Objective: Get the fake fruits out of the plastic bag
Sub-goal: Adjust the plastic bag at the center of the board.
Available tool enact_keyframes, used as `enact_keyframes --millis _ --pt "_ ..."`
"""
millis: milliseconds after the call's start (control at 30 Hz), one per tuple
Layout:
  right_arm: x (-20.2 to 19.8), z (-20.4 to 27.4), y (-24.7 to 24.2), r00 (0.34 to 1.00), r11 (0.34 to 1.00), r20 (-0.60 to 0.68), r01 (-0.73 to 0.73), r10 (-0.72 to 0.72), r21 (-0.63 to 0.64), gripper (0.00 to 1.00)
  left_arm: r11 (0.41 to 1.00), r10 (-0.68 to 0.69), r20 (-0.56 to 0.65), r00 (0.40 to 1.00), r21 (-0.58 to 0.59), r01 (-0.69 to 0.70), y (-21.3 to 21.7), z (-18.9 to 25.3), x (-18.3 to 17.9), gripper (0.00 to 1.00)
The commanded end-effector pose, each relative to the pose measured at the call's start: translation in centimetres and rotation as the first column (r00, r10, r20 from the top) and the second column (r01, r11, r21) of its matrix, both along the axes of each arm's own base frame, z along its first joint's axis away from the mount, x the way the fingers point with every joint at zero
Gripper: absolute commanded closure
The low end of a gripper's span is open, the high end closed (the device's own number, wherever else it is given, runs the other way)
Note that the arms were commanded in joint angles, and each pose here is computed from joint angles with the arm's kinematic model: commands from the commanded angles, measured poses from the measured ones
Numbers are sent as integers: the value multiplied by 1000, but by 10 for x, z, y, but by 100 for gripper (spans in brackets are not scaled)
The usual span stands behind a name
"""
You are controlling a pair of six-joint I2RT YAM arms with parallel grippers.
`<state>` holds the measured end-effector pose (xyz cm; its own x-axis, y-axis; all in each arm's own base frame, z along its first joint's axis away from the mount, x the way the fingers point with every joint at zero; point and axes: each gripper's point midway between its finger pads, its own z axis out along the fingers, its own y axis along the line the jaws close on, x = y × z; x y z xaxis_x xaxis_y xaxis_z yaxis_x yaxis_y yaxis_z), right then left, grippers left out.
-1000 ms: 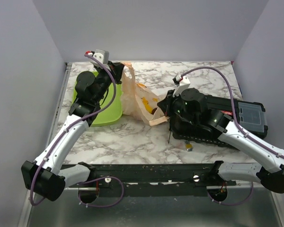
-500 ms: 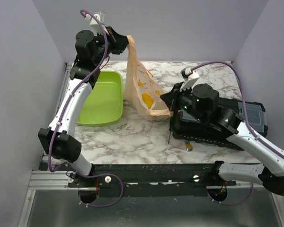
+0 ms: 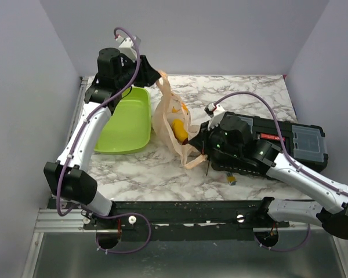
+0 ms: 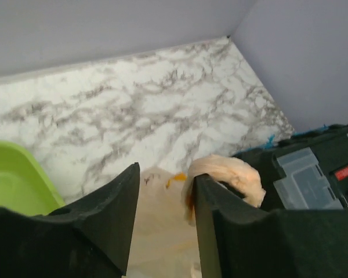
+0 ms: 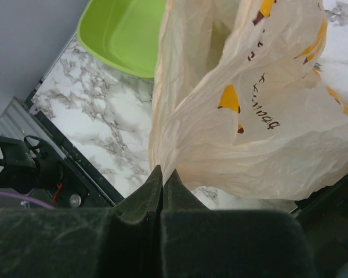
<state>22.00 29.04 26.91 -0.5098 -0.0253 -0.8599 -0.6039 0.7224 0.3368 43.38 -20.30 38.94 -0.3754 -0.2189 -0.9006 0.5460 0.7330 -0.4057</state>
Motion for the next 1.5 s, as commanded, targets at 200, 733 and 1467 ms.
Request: enact_keyframes --millis 200,733,1467 --pt "-6 -12 -22 997 997 -25 69 -70 -29 91 998 68 134 989 -3 -68 44 -6 -121 6" --pt "-11 -23 -46 989 987 -48 133 -137 -87 37 997 71 -90 993 26 -69 -10 -125 -180 3" --pt "19 0 -15 995 977 -10 93 -97 -190 0 981 142 -234 962 163 -105 -3 -225 -180 84"
